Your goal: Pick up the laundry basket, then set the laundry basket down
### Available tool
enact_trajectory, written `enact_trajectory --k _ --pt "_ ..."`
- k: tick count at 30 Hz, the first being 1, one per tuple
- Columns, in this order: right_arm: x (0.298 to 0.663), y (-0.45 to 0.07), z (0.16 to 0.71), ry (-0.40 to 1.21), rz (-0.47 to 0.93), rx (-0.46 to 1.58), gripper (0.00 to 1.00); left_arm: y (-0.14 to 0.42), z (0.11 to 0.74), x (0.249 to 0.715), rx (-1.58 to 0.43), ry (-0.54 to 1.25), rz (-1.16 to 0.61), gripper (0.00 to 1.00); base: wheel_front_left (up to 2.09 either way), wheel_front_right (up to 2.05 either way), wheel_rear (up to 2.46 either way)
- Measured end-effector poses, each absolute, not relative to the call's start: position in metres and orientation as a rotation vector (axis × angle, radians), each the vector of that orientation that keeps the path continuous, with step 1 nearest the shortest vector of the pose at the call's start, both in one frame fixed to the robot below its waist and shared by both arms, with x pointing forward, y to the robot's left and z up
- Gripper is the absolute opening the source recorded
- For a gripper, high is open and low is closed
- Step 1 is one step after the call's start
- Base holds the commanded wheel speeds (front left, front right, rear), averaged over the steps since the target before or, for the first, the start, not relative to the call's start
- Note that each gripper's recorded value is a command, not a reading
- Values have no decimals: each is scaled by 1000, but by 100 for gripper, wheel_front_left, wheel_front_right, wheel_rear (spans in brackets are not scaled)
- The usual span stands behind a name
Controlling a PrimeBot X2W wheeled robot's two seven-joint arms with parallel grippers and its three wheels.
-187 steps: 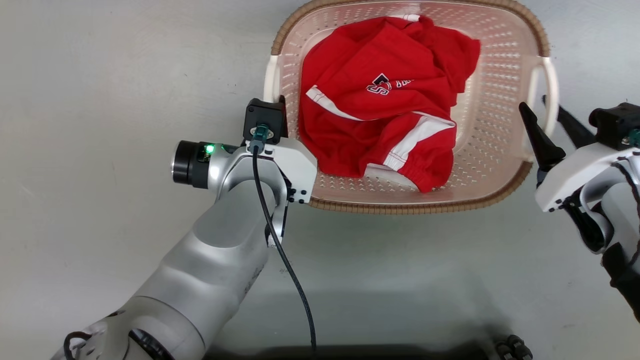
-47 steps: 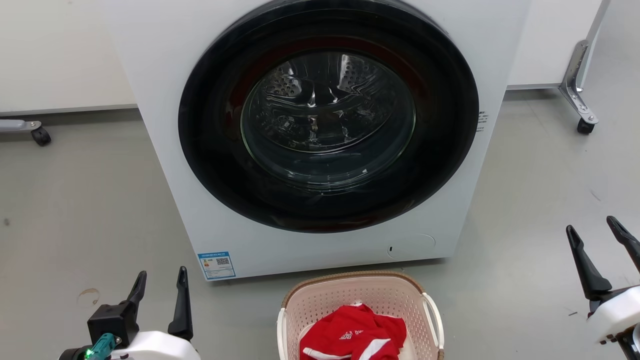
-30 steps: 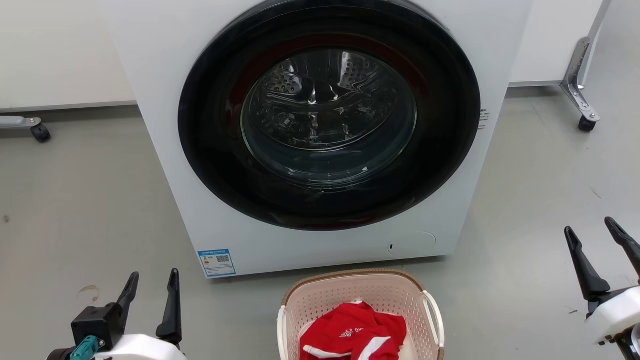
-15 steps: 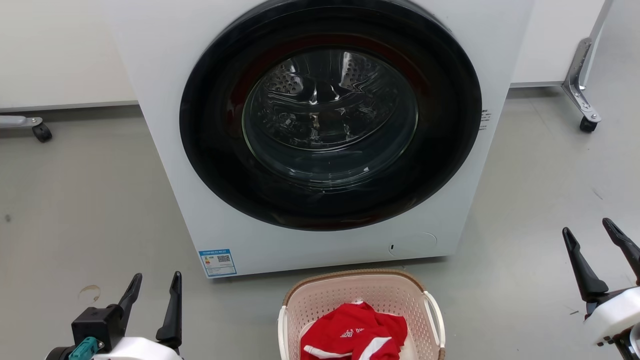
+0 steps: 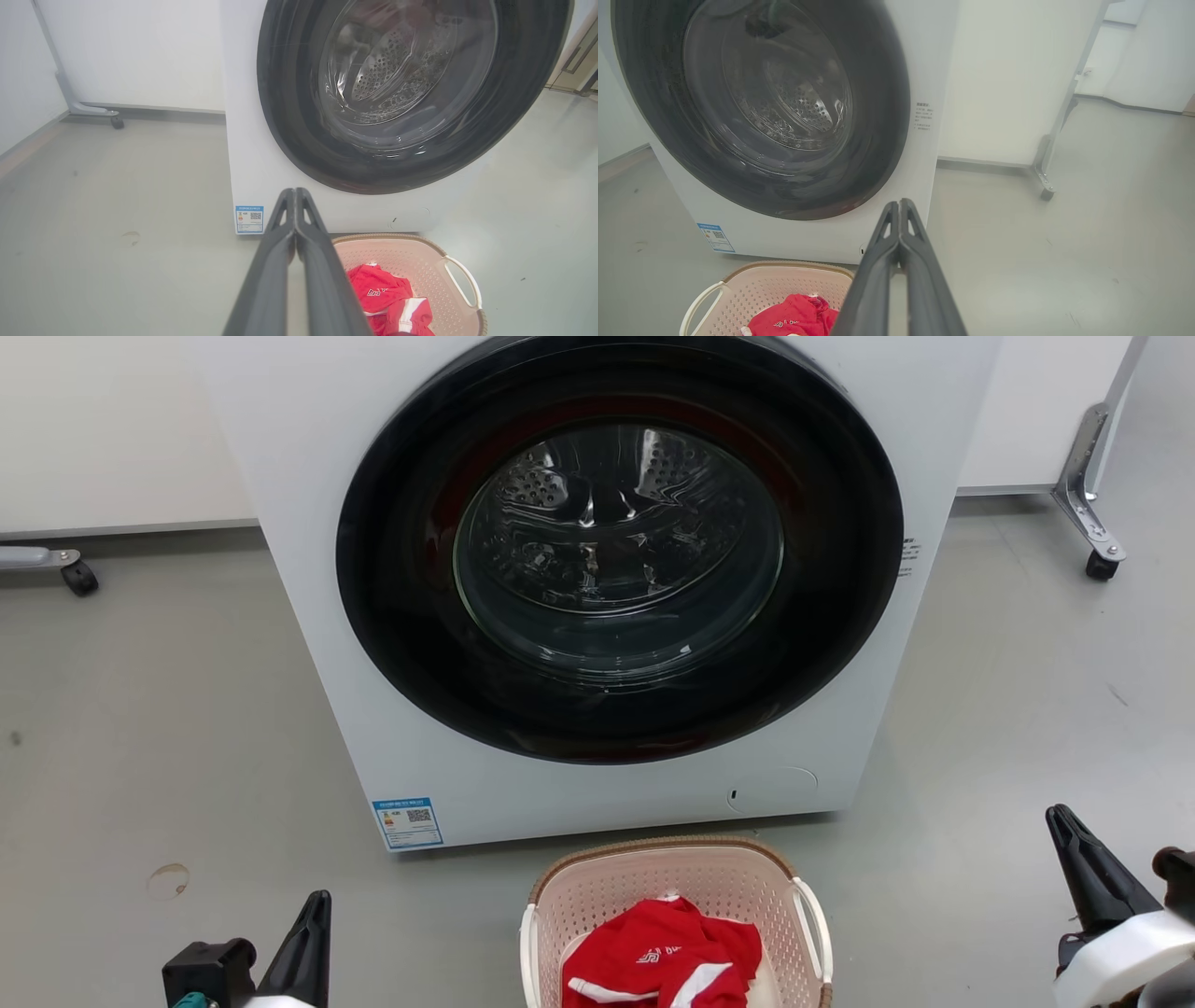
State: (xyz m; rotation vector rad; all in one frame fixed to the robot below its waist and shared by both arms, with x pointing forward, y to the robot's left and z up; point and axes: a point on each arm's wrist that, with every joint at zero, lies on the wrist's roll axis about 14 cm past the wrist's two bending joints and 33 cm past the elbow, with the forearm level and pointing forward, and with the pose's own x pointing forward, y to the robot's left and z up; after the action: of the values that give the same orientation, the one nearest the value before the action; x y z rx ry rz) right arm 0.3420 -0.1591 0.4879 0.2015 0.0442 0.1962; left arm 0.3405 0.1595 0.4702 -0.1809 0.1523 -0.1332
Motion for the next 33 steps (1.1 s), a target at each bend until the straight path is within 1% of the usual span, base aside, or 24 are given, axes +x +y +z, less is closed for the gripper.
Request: enact_trajectory --k 33 --pt "351 -177 483 89 82 562 0 169 460 347 -545 231 -41 0 0 0 0"
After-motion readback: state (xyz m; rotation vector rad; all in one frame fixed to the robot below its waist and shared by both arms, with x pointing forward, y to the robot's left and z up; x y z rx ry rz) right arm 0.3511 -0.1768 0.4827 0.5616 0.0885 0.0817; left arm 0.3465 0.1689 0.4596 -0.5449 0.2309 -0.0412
